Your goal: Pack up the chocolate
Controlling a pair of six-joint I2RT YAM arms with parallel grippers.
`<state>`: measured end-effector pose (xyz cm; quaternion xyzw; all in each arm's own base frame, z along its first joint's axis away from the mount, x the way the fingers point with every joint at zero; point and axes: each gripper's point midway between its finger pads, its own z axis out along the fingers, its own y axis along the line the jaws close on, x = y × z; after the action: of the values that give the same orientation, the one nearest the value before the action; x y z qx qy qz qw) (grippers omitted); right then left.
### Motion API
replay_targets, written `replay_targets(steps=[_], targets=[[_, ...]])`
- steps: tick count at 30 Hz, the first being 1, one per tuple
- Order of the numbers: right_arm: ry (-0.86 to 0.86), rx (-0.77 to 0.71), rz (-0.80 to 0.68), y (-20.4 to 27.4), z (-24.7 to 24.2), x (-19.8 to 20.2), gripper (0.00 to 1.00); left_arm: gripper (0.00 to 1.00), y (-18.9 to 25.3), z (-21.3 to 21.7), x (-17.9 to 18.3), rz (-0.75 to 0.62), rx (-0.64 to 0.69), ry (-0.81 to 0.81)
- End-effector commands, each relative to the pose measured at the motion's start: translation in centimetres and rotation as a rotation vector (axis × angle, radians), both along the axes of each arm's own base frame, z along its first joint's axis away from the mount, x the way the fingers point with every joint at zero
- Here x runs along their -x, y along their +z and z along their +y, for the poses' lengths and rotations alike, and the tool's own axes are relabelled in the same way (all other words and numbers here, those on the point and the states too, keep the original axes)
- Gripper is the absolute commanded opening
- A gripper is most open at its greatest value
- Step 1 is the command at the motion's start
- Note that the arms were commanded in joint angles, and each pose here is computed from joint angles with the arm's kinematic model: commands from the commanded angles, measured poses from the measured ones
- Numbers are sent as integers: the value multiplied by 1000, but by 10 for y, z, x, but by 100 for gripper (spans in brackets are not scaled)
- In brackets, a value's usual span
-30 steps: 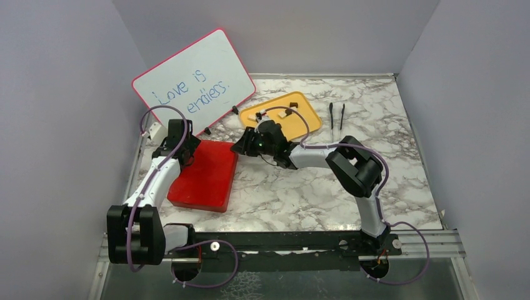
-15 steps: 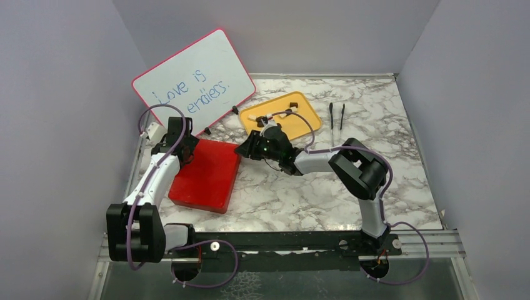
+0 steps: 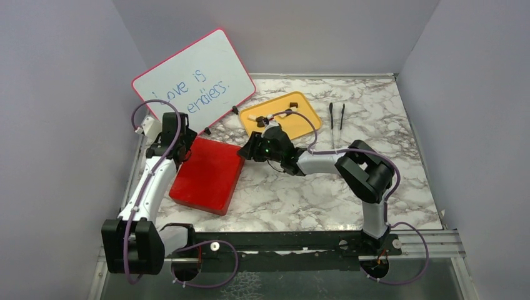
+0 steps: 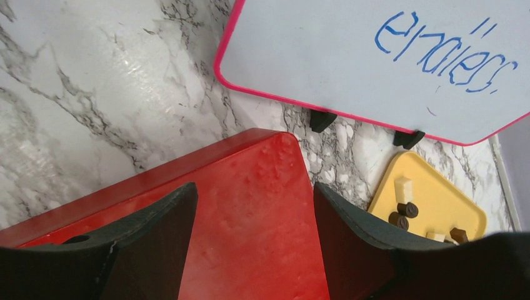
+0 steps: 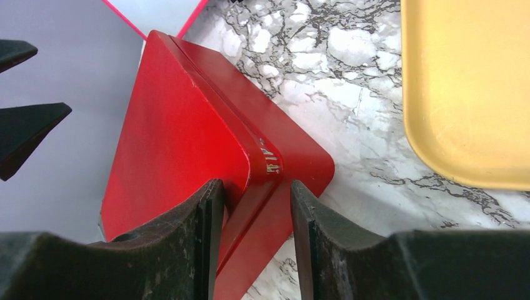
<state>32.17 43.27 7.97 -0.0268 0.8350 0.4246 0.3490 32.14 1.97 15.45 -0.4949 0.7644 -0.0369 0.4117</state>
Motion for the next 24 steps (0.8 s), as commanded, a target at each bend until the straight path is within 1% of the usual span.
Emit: replay_targets(steps=[1,5,6,8,10,11,15,16,18,19,24], targets=[[8,176,23,-23,-17,7,49,69,-22,-17,-14,31,47,-76],[44,201,-56,6,-17,4,54,69,-47,-18,-13,99,52,-80],[27,223,-83,12,-22,0,54,69,-52,-18,-13,111,46,-88],[15,254,-127,25,-29,-5,54,69,-58,-19,-12,131,43,-96],[5,292,-155,35,-34,-8,52,69,-62,-20,-11,136,48,-100],[3,307,-163,39,-36,-10,49,69,-64,-20,-10,138,49,-101],[17,323,-184,54,-36,-10,28,69,-68,-21,-9,128,55,-101],[23,326,-195,57,-34,-10,22,69,-67,-22,-9,127,59,-104],[21,341,-219,62,-30,-10,5,69,-68,-23,-9,126,64,-107],[24,343,-233,66,-25,-10,1,69,-67,-23,-10,124,65,-106],[48,399,-247,68,-9,-8,1,69,-67,-23,-11,123,64,-112]])
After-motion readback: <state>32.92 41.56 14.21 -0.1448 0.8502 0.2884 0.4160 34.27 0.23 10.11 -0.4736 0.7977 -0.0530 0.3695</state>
